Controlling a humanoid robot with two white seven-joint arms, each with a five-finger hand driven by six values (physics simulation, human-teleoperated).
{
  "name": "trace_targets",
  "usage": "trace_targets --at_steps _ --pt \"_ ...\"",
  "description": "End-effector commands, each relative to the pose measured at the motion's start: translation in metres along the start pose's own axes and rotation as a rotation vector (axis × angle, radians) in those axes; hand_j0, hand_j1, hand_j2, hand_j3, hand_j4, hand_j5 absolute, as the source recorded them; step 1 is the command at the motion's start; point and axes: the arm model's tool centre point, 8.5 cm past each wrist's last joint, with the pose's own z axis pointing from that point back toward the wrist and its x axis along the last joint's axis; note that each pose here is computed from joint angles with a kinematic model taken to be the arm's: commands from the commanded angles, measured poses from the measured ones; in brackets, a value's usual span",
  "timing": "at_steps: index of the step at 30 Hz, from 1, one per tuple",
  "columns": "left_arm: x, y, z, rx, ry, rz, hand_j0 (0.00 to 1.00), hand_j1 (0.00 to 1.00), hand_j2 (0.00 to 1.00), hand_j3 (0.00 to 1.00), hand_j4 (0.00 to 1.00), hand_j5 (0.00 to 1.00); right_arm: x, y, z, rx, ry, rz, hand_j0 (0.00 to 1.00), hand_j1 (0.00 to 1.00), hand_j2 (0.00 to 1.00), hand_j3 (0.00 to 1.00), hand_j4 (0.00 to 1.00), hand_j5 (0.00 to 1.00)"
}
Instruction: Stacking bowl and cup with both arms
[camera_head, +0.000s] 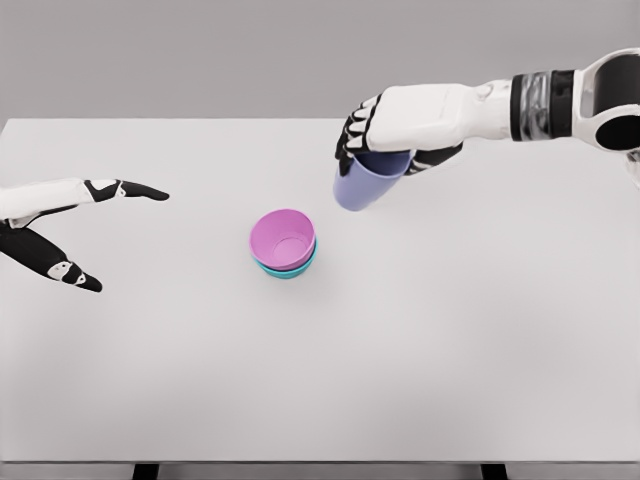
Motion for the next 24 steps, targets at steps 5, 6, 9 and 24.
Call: trace_targets --at_steps 5,6,9,24 --pt "0.000 0.000 -0.001 0.005 -0.002 0.006 1.00 1.00 1.00 1.00 1.00 1.00 0.020 -0.018 -0.037 -0.051 -0.094 0.018 0.65 0.65 0.65 0.65 0.65 0.65" --pt "-0.001 -0.001 -0.004 0.006 -0.010 0.009 1.00 1.00 1.00 1.00 1.00 1.00 0.025 -0.021 -0.041 -0.058 -0.110 0.023 0.65 0.65 0.65 0.65 0.65 0.65" --pt "-0.002 0.000 -0.003 0.009 -0.008 0.012 1.00 1.00 1.00 1.00 1.00 1.00 0.039 -0.029 -0.050 -0.074 -0.153 0.051 0.65 0.65 0.65 0.65 0.65 0.65" --pt "-0.004 -0.001 -0.004 0.008 -0.005 0.014 1.00 1.00 1.00 1.00 1.00 1.00 0.040 -0.012 -0.076 -0.032 -0.179 0.008 0.66 0.66 0.66 0.66 0.66 0.66"
